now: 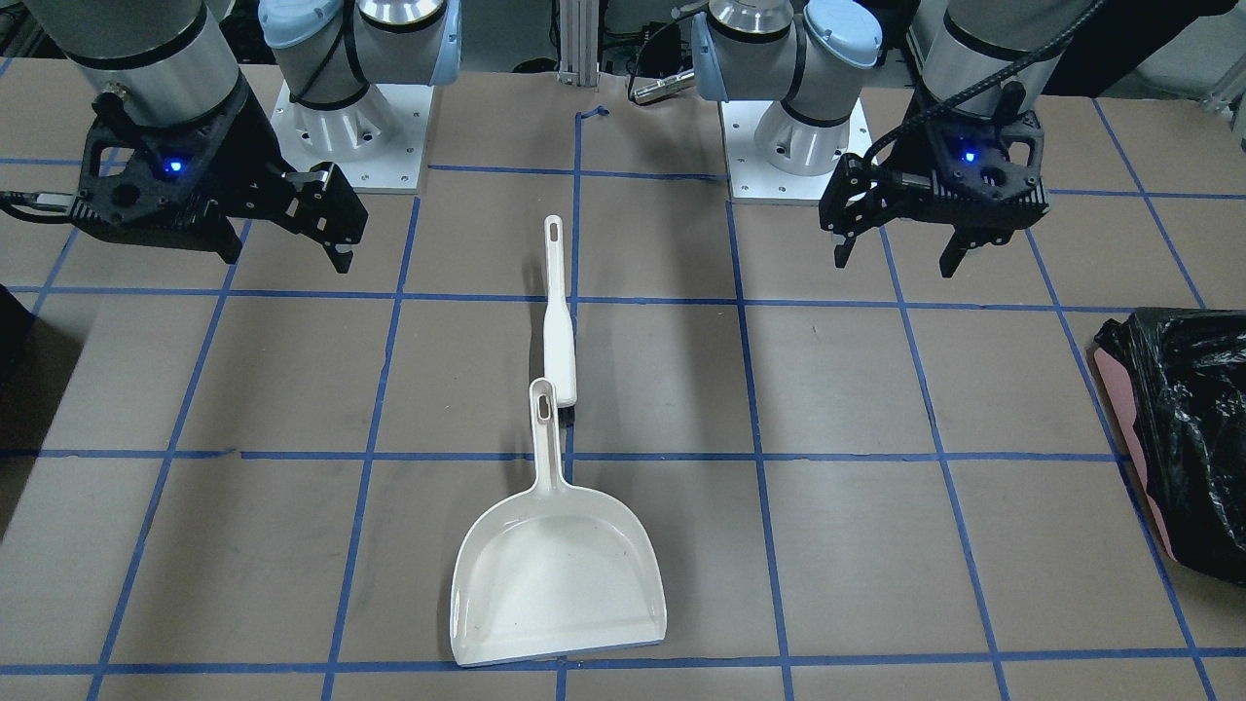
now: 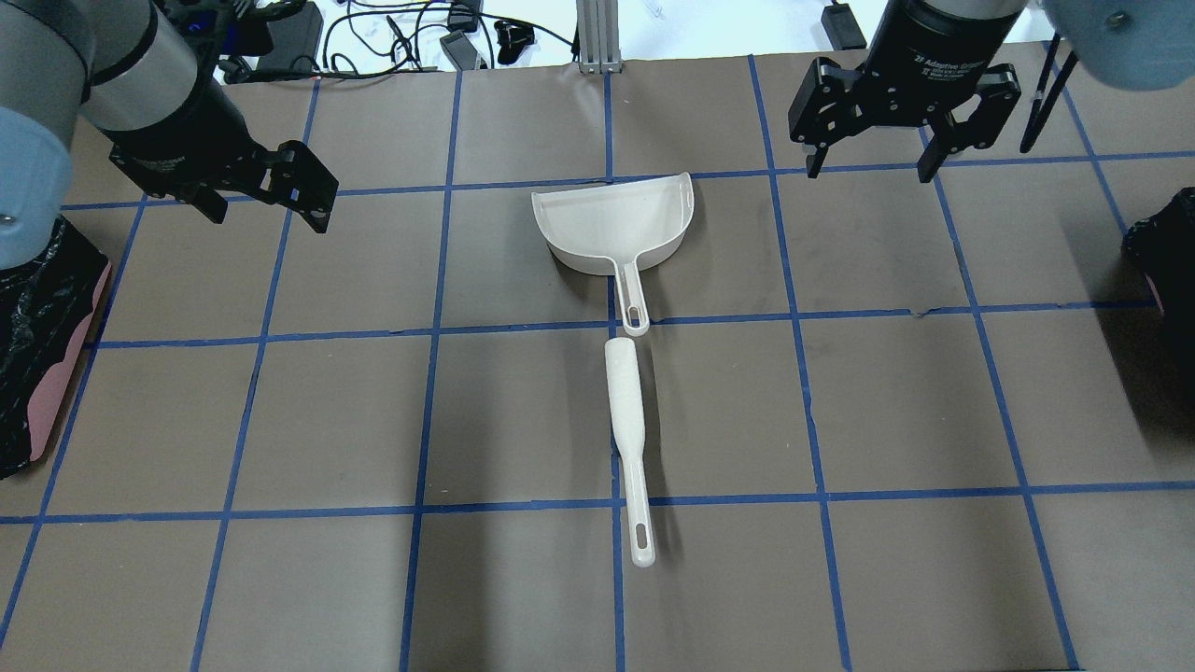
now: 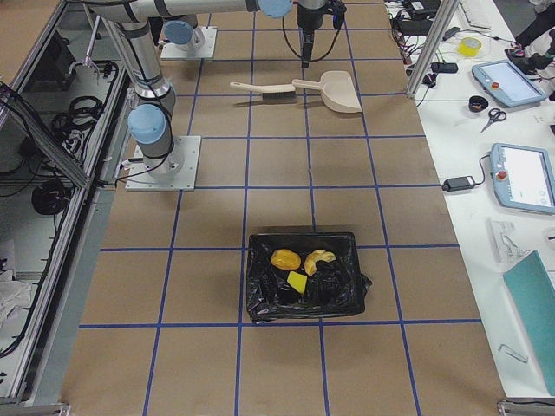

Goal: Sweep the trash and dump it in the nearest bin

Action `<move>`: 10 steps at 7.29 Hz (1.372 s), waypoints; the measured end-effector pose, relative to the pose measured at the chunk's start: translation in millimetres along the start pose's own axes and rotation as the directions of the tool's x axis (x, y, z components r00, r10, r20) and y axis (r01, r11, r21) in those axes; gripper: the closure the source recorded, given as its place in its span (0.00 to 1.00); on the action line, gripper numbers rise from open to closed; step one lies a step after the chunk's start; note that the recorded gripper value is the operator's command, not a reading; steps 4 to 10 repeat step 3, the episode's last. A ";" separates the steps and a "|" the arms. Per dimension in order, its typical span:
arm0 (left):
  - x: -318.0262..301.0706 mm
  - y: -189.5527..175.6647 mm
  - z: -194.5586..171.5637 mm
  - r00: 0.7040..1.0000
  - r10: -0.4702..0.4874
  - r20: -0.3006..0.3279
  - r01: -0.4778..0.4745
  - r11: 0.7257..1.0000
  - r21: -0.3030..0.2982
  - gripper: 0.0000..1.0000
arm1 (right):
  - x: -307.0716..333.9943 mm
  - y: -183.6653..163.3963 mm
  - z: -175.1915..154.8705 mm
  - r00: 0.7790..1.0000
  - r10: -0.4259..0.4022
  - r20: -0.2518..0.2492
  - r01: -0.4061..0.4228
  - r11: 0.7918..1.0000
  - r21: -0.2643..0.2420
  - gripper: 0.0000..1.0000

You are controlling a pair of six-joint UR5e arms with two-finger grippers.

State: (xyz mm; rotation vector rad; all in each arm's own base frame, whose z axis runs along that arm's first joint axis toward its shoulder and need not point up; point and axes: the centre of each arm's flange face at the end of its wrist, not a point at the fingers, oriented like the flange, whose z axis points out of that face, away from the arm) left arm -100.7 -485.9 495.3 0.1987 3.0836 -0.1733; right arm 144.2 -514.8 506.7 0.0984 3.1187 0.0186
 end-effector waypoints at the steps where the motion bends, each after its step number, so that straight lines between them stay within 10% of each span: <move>1: 0.4 0.8 -1.5 1.000 -0.001 0.000 0.001 1.000 0.003 0.00 | 0.0 1.9 1.8 1.000 -0.029 0.000 0.029 1.000 -0.003 0.00; 10: 0.6 2.2 -3.2 1.000 0.001 0.001 -0.001 1.000 0.006 0.00 | -0.3 4.4 1.9 0.999 -0.051 0.000 0.051 0.999 -0.003 0.00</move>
